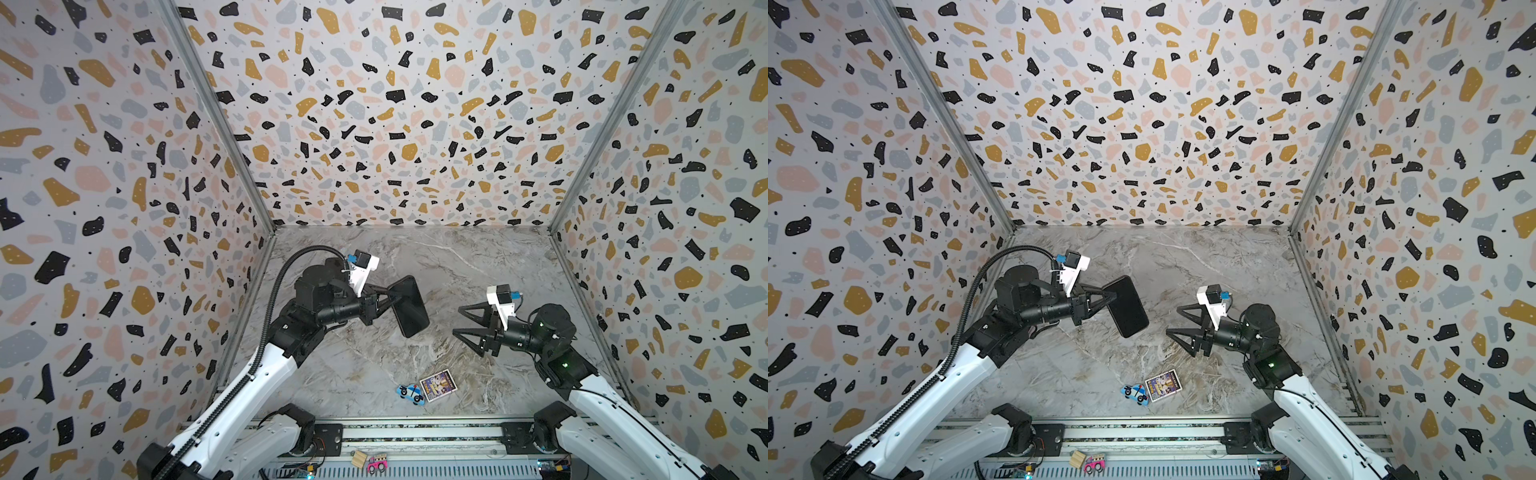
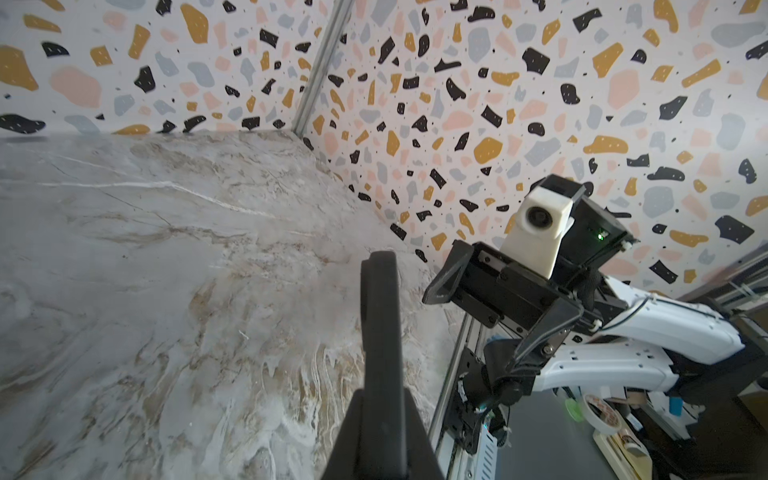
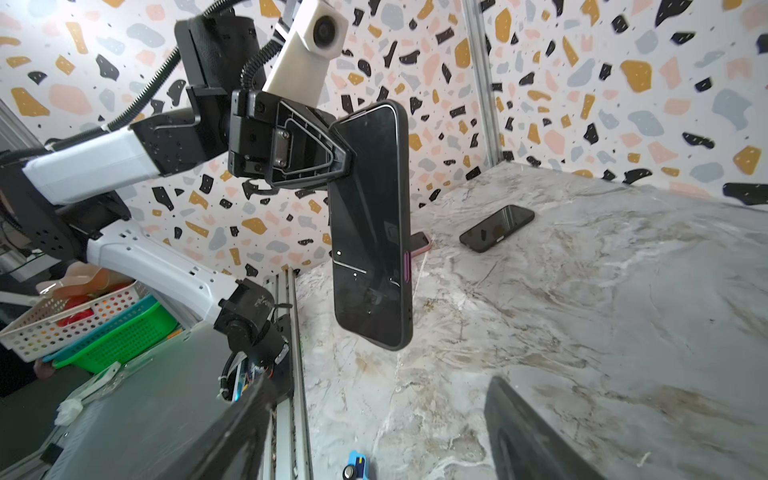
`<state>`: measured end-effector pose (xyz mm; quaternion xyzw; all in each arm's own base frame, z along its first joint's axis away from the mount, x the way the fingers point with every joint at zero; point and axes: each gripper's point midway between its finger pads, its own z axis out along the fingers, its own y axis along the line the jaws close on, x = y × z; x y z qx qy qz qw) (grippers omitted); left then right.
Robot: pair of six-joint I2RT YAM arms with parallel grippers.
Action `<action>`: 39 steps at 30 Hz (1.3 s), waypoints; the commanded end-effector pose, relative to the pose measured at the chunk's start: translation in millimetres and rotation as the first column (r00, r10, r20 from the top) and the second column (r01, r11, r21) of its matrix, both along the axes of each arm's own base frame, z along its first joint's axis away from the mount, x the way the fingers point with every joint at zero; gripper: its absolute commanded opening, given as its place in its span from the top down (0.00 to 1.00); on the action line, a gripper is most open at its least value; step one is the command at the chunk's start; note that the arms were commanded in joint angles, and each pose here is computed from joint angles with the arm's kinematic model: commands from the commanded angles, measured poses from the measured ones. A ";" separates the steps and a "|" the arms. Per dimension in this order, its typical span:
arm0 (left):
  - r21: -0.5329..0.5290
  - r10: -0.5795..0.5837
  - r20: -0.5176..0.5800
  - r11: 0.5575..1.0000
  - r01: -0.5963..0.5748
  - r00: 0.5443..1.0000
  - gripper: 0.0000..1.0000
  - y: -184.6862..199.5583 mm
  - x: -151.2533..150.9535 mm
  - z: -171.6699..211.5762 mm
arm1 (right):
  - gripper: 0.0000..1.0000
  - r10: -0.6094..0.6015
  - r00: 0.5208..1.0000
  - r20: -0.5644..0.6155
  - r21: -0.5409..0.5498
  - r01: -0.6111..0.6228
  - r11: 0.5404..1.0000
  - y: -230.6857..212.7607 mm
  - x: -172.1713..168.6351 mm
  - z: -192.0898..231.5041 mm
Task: Take the phone out of the phone case
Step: 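Close the left gripper on the cased phone while the right gripper opens and withdraws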
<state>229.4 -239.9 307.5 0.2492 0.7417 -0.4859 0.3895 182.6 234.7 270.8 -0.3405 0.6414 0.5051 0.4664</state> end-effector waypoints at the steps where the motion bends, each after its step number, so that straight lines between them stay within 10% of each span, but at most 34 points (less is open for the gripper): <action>1: -0.025 -0.140 0.136 0.989 0.145 0.981 1.00 -5.8 -21.5 30.2 | 0.18 0.095 0.995 0.018 -0.016 -0.095 0.995 7.1 -14.3 4.4; 39: -0.051 -0.307 0.132 0.947 0.316 0.942 1.00 -32.6 -36.6 29.4 | 0.23 0.295 0.955 0.014 -0.034 -0.295 0.955 42.3 -33.9 -15.5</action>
